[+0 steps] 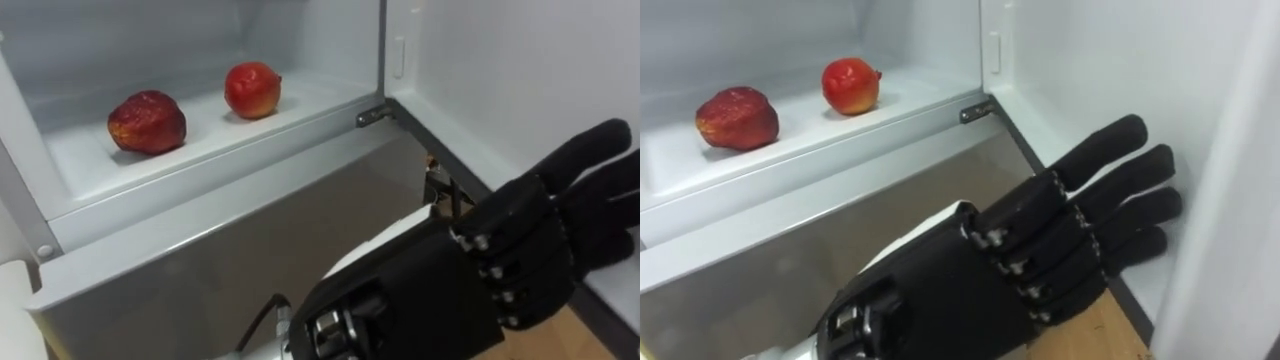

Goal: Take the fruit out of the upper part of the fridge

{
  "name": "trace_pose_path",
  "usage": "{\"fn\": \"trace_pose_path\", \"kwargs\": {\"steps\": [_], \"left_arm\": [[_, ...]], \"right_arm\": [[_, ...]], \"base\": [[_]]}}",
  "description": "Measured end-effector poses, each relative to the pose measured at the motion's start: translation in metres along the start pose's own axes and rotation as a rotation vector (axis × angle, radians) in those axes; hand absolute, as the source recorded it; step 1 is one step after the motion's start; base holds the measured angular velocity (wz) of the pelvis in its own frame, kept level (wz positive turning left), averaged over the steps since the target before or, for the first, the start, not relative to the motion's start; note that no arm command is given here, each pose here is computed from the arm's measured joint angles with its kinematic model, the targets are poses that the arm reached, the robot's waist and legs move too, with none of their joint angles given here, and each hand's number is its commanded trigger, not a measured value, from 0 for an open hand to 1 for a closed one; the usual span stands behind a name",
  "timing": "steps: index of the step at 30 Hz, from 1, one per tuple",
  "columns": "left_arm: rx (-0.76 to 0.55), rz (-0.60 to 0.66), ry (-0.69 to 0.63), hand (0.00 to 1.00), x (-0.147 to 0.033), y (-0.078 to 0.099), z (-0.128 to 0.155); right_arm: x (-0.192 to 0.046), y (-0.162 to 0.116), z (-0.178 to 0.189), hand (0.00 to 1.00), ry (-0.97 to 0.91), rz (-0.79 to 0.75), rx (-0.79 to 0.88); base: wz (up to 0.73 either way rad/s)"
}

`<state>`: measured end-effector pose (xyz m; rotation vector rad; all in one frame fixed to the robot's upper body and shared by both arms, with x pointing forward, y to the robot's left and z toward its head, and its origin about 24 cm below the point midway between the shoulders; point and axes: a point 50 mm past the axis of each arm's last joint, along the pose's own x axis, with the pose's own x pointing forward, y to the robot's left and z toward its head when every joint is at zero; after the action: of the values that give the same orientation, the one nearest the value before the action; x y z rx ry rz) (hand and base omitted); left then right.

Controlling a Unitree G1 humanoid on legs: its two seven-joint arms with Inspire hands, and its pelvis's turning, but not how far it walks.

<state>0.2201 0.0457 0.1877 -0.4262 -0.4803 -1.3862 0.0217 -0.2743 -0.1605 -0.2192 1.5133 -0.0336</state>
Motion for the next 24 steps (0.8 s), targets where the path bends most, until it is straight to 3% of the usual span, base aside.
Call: {"fn": "trace_pose_path", "kwargs": {"steps": [24], "left_arm": [[-0.012, 0.002, -0.004, 0.0, 0.0037, 0.0041, -0.003]], "right_arm": [[-0.0009, -0.0045, -0.0005, 0.0, -0.003, -0.003, 0.028]], "base": [[-0.03]]}}
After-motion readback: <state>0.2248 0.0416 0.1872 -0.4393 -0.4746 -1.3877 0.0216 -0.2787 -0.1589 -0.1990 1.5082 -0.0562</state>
